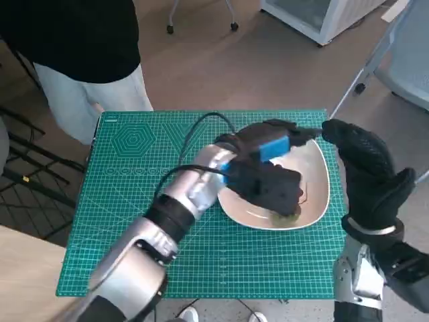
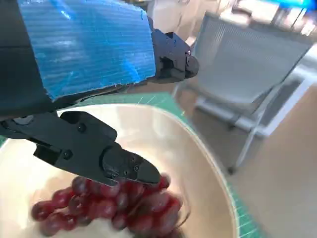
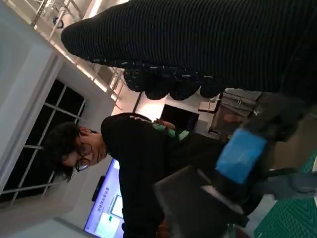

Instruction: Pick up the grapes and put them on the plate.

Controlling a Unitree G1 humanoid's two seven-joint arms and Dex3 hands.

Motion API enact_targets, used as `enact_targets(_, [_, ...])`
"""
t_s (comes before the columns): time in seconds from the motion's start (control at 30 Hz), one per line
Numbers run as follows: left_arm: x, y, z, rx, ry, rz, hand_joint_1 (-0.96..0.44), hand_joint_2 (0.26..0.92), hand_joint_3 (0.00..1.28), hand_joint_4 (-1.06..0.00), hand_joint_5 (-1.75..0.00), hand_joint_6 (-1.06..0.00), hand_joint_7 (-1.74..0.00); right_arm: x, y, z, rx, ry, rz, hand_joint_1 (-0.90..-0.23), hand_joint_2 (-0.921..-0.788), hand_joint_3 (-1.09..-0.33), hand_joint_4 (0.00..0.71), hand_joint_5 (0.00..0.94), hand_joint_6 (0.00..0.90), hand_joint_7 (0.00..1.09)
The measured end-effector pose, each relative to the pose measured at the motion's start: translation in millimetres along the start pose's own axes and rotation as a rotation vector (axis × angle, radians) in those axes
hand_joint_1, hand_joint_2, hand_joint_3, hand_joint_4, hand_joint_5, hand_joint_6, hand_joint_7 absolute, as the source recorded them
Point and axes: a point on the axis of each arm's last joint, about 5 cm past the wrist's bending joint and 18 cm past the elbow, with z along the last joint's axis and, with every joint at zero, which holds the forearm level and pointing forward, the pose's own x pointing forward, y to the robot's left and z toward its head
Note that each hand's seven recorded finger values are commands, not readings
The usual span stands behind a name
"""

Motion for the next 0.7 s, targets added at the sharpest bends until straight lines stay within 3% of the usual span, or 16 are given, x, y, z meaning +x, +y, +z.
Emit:
enact_targets(0.27, [-7, 5.8, -10.9, -0.073, -0.004, 0.046, -0.53, 0.921, 0.19, -0.12, 0.00, -0.23, -0.01, 0.1, 1.1, -0.4, 0.004, 0.000, 0.000, -0.503, -0.921, -0.567, 0.322, 0.000, 0.120, 0.35])
enact_targets(0.47, [-26, 4.0, -29.7, -0.384, -0.106, 0.219, -0.52, 0.921, 0.26, -0.16, -0.02, -0.25, -0.02, 0.7, 2.1, -0.5, 0.007, -0.003, 0.001, -0.502, -0.921, -0.569, 0.320, 0.000, 0.117, 0.34])
enact_targets(0.7, [-65, -7.6, -53.8, -0.680, -0.301, 0.467, -0.47, 0.921, 0.30, -0.16, -0.01, -0.24, -0.01, 1.0, 2.3, -0.2, 0.007, -0.005, 0.003, -0.504, -0.921, -0.569, 0.320, 0.000, 0.114, 0.34])
